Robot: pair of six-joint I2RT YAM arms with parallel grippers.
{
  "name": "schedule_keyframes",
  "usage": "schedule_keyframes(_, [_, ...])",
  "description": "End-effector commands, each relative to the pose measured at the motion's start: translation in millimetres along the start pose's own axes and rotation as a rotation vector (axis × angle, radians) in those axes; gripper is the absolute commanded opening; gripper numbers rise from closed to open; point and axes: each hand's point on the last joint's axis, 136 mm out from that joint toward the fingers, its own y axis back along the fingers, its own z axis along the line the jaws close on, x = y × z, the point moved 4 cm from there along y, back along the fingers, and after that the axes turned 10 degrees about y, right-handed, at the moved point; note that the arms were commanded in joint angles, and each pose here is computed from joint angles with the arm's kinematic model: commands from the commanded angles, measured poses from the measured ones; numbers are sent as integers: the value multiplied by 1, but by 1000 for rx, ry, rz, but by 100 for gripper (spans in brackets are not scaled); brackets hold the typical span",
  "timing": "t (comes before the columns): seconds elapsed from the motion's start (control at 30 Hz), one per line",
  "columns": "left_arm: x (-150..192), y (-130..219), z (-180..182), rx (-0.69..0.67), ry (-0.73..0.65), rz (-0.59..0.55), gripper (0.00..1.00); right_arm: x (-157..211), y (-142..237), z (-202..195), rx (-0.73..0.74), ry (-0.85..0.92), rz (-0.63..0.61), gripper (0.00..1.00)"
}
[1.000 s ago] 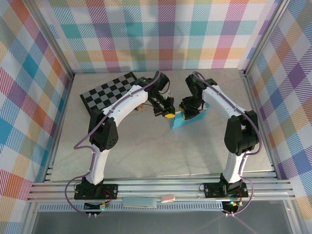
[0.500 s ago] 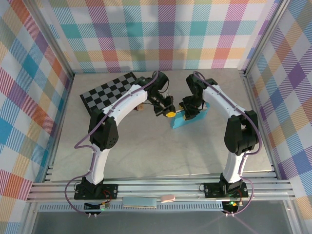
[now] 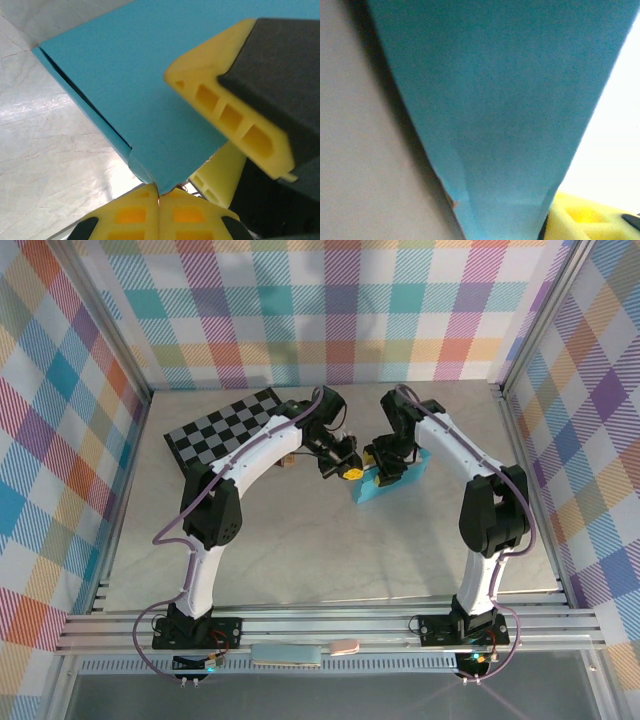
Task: Fold the paper box
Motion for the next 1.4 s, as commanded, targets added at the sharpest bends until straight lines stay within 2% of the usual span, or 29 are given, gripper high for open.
schedule_keyframes(0.0, [-5,-2,-3,18,27,-22,0,8,-6,2,13,-19,45,51])
schedule_keyframes(0.2, [-8,8,-10,62,49,-31,0,8,-10,-1,23,-27,49,46])
schedule_keyframes(0.73, [-10,16,-15,162,108,6,0,1,-11,-3,17,-40,74,47])
schedule_keyframes(0.93, [-10,18,-12,157,114,17,0,0,-12,-3,22,-26,95,58])
schedule_keyframes(1.23, [-8,23,-16,170,112,14,0,0,-9,0,13,-16,97,59])
schedule_keyframes(1.37, [-8,23,-22,225,137,25,0,0,-10,-1,13,-16,102,57])
